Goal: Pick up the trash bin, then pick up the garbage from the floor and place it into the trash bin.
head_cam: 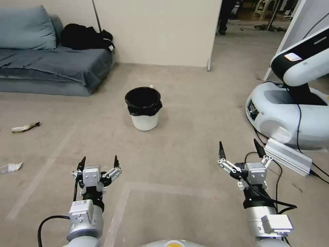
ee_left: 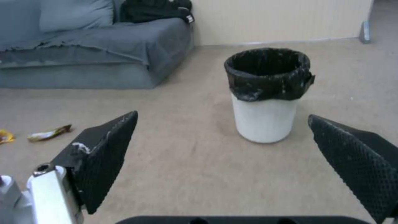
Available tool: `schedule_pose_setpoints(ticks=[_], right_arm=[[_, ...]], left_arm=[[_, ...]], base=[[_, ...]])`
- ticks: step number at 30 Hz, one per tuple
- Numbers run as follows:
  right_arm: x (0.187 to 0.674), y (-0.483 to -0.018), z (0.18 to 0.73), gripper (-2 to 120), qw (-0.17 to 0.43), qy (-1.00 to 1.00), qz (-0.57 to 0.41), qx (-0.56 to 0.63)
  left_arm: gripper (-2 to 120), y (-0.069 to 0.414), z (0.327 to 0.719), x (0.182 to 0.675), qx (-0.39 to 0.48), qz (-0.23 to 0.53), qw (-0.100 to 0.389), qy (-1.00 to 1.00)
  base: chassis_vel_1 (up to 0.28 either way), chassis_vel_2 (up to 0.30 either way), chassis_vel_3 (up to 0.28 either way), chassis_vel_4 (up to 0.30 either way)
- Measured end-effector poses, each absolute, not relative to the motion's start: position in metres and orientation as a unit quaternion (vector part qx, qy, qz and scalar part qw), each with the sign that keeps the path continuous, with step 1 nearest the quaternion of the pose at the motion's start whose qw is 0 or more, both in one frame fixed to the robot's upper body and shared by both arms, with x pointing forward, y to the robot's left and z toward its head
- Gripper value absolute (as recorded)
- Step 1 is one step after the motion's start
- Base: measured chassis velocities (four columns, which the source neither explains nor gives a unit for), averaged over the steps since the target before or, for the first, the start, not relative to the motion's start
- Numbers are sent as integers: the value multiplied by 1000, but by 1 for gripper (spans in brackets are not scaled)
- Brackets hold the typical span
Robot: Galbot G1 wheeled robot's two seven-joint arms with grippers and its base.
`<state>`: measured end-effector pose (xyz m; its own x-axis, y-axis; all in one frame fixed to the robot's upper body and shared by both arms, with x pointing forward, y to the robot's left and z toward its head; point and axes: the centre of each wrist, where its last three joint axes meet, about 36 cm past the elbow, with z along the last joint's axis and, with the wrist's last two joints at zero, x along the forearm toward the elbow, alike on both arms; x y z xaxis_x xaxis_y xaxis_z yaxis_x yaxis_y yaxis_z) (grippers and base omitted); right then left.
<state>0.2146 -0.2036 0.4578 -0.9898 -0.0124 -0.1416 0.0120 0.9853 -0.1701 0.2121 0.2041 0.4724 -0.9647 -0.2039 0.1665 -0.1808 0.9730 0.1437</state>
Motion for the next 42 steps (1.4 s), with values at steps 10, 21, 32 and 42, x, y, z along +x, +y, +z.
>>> schedule_pose_setpoints(ticks=[10,21,32,42], right_arm=[[215,-203,458,100,71,994,-85,-5],[214,-203,461,100,75,994,-85,-6],[213,-203,464,100,78,993,-85,-9],[214,-203,464,100,79,993,-85,-14]], left_arm=[[100,204,473,212,101,-63,88,-989],[100,204,476,212,99,-63,82,-990],[100,203,479,211,98,-60,80,-990],[100,202,480,211,97,-59,81,-990]], base=[[-186,180,177,-180],[-204,184,196,-195],[-194,201,200,-209],[-200,208,209,-203]])
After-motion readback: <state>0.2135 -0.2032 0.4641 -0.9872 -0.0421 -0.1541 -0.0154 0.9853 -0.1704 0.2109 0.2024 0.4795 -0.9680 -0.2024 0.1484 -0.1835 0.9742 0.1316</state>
